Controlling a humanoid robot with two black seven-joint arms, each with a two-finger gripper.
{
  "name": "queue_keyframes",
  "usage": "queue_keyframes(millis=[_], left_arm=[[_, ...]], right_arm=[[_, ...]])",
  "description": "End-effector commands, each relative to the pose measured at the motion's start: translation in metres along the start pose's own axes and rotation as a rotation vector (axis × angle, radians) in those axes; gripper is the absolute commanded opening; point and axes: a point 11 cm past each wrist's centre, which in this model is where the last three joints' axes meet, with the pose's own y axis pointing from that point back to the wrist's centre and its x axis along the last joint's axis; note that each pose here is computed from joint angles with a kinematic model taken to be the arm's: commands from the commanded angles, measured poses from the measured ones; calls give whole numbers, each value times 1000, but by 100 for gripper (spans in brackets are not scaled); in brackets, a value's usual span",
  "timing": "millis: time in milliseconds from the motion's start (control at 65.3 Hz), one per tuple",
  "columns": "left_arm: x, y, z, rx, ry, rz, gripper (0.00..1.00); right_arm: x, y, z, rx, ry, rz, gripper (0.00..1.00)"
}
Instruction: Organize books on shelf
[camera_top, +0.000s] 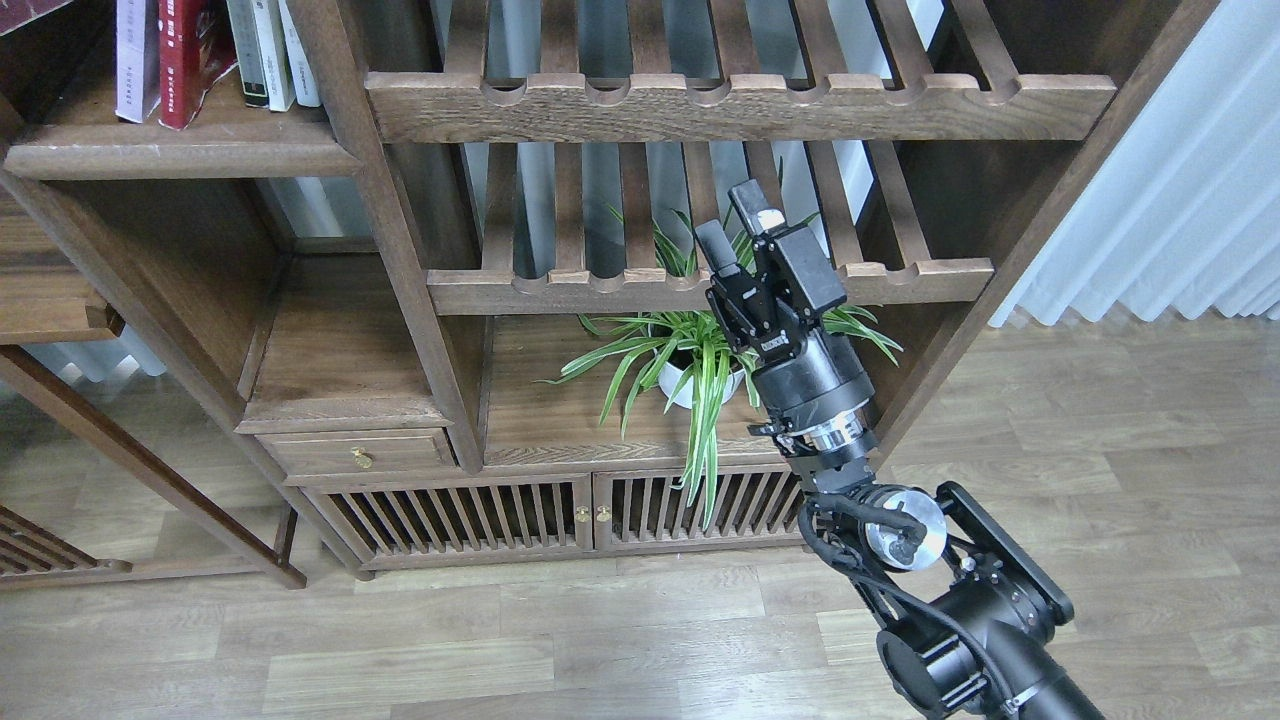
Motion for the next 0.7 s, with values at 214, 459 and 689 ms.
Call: queue_keyframes(millis=[214,459,689], left_arm=[[-26,-7,-14,-72,-48,-70,0],[-16,-12,-14,-130,-125,115,0],[-3,-15,-21,-98,-169,154,0]], right_arm=[[2,3,-1,8,-2,8,79],[5,7,-1,13,-6,19,80],[9,13,-1,19,-10,35,80]])
